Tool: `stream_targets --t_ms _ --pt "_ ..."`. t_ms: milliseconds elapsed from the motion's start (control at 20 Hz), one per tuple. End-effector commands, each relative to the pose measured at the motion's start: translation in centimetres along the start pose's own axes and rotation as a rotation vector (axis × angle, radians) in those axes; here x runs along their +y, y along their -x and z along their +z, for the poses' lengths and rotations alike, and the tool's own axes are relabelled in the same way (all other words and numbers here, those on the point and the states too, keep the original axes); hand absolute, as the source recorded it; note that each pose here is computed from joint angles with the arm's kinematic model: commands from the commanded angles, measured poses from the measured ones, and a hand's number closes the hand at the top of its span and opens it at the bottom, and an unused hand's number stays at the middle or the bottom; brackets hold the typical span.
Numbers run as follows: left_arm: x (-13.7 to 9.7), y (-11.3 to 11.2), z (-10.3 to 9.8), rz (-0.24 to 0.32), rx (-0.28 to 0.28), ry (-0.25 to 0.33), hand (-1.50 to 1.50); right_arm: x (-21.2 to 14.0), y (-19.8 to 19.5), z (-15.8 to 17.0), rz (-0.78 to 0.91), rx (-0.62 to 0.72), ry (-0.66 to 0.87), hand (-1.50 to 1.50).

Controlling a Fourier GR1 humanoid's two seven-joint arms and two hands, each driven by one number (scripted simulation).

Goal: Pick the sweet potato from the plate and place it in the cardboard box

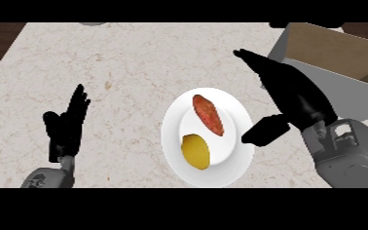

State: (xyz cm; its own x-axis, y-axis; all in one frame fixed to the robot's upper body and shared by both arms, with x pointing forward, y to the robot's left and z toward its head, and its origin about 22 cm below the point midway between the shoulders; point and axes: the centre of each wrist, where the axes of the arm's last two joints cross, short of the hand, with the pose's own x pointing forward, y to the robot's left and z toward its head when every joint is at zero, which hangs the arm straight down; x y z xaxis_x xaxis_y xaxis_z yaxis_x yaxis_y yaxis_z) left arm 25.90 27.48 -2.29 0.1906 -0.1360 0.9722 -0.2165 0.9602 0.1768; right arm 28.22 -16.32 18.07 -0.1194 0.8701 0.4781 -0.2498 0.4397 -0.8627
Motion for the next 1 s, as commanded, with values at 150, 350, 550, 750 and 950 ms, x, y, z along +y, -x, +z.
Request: stream_targets --t_ms 150,350,550,750,950 --pt "-1.6 0.3 0.2 -0.003 -0.003 -0.002 0.0 1.9 -4.3 -1.3 0.114 0.104 -0.122 -1.5" --pt "-0.5 1.7 0.7 0.012 0.015 0.012 0.0 2.8 -3.9 -2.9 0.148 0.188 -0.194 -1.5" --pt "1.4 -0.2 -1.6 0.007 0.004 -0.01 0.0 4.9 -5.6 -1.8 0.118 0.182 -0.195 -1.5" --pt "-0.5 0.5 1.0 0.0 -0.005 -0.003 0.0 5.5 -6.0 -2.8 0.101 0.185 -0.217 -1.5" --pt "1.3 1.1 -0.1 -0.009 0.0 0.006 0.0 7.7 -4.4 -2.6 0.159 0.23 -0.214 -1.5"
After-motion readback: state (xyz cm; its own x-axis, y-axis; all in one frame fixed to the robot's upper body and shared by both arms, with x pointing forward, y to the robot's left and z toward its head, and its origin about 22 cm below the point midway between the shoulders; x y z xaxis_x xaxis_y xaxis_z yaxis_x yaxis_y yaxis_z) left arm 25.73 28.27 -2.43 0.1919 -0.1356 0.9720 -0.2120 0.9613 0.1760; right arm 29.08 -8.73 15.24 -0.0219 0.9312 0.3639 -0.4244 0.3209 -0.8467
